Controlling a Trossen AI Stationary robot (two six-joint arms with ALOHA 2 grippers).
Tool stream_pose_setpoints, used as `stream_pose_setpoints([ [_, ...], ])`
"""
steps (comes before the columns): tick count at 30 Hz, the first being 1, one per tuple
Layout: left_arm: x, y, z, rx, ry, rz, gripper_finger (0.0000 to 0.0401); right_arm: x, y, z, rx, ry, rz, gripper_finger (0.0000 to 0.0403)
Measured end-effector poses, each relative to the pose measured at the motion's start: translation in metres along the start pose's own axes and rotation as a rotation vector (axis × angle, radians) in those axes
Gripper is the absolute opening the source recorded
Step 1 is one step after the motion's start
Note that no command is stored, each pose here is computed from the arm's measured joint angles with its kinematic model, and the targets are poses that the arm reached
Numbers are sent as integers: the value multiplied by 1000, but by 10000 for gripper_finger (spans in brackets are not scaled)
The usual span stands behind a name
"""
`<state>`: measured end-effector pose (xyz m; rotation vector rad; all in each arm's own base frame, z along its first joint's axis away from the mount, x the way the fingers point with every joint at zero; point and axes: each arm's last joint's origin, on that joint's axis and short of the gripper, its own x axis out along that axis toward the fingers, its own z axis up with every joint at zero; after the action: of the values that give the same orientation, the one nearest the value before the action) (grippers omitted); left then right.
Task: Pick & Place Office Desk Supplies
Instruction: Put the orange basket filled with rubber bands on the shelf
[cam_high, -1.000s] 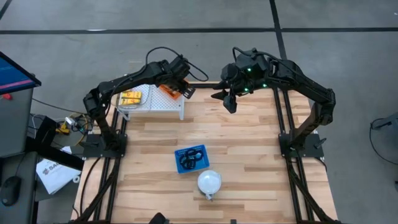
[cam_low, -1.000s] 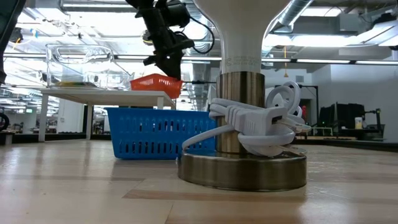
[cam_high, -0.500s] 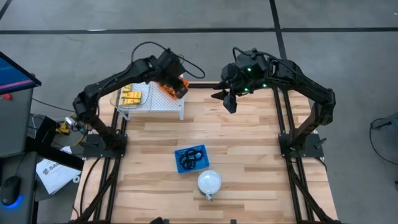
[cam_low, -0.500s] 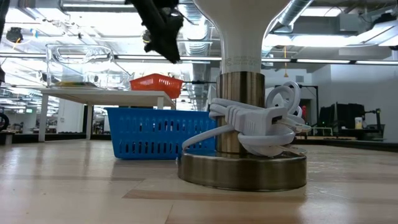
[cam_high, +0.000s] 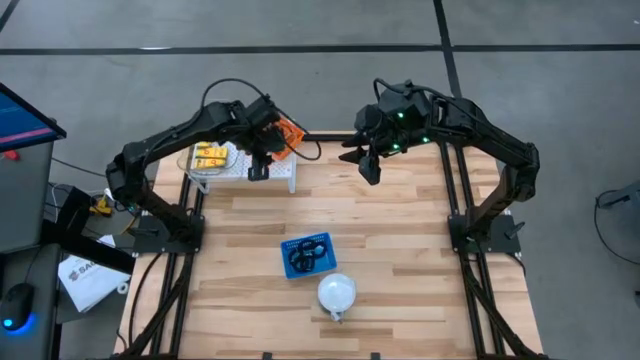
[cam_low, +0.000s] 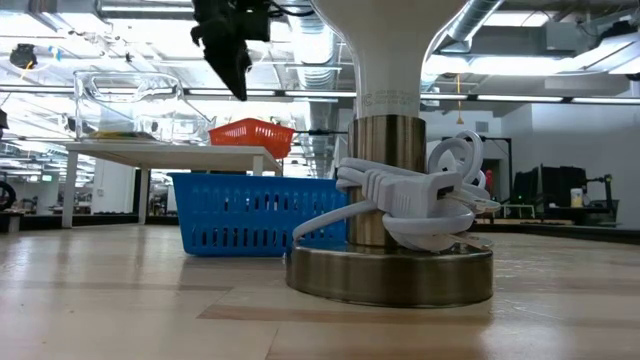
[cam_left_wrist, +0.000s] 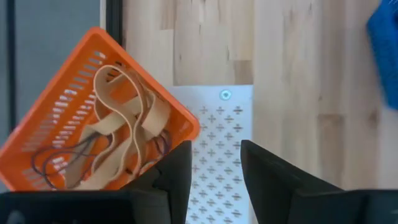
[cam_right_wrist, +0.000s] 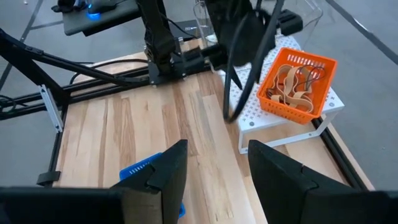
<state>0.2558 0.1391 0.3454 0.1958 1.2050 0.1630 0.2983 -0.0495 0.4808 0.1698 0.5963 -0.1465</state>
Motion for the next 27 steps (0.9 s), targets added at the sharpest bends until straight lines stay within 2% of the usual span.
stream_pose_setpoints([
  [10,11,1,2,126,-1,68,125,0,8,-1,9,-1,-12,166],
  [15,13,3,1,173,12,65,122,0,10,-1,4,-1,-20,166],
  [27,28,7,4,187,41,40,122,0,14,-3,15,9,-11,166],
])
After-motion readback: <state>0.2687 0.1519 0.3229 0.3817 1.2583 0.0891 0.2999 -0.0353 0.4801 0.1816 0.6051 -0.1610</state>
